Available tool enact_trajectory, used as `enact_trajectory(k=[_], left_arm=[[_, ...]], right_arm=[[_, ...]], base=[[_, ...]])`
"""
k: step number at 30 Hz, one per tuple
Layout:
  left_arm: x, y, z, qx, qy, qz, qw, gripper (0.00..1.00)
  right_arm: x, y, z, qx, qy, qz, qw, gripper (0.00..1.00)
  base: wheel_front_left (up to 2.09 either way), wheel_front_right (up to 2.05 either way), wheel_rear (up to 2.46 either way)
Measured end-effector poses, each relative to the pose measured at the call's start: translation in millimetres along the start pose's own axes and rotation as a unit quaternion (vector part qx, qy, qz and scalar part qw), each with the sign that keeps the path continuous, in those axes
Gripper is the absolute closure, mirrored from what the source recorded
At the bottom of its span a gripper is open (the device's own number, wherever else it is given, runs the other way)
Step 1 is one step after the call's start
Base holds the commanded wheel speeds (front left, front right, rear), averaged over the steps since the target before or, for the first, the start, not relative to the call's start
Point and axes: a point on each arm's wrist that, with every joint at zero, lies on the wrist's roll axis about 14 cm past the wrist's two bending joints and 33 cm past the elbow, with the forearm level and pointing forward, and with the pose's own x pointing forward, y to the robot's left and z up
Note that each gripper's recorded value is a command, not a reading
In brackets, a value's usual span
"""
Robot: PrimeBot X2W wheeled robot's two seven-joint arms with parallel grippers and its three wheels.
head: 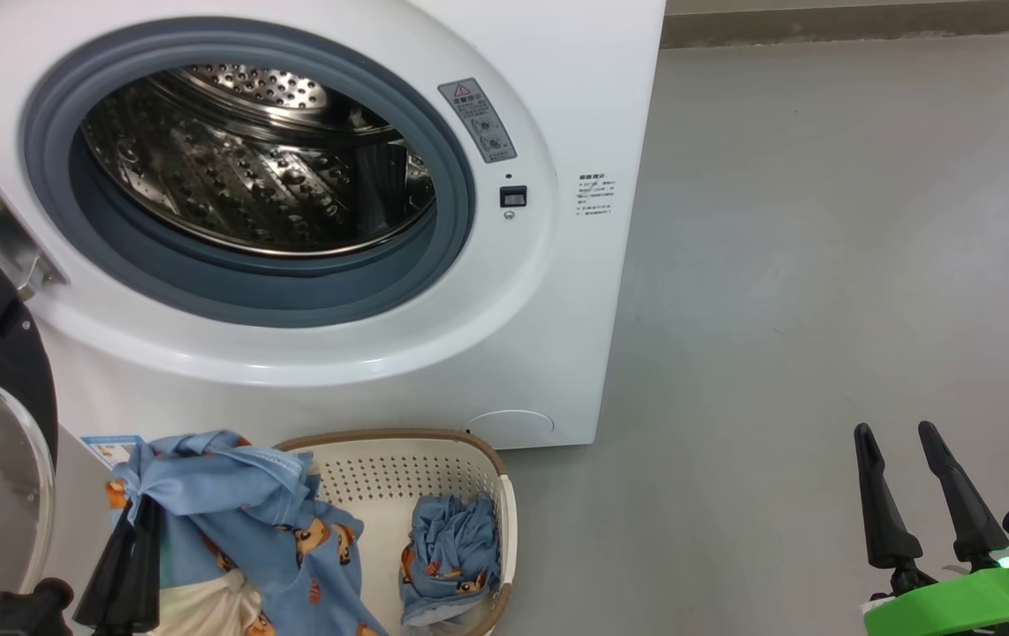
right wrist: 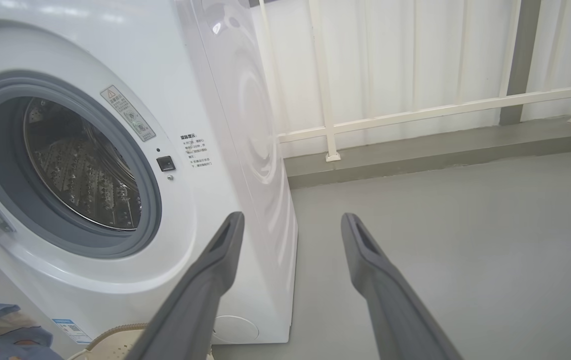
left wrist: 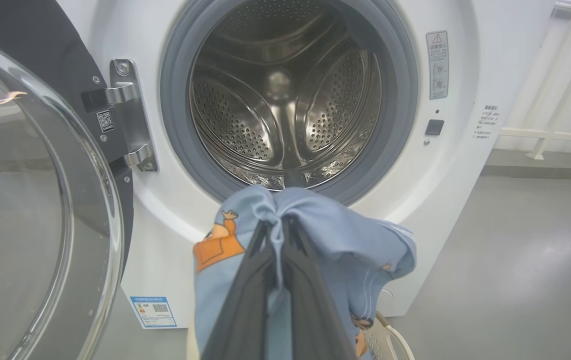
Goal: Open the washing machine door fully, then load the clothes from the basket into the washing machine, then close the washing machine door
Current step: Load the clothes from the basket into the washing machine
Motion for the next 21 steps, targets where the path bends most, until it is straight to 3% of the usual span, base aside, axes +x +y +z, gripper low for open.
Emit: enact_trajectory(k=[12, 21], left_arm=[[8, -1, -3, -0.002, 0.003, 0.005, 1.000, 1.00], [65, -11, 12, -0.007, -0.025, -0.009, 1.000, 1.00]], right_arm=[[6, -3, -9, 0.002, 0.013, -0.004, 1.000, 0.00], [27, -5, -24, 0.009, 0.027, -0.011, 1.000, 0.00]], base=[[0.00, 0.00, 0.00], [0.00, 0.00, 0.00]])
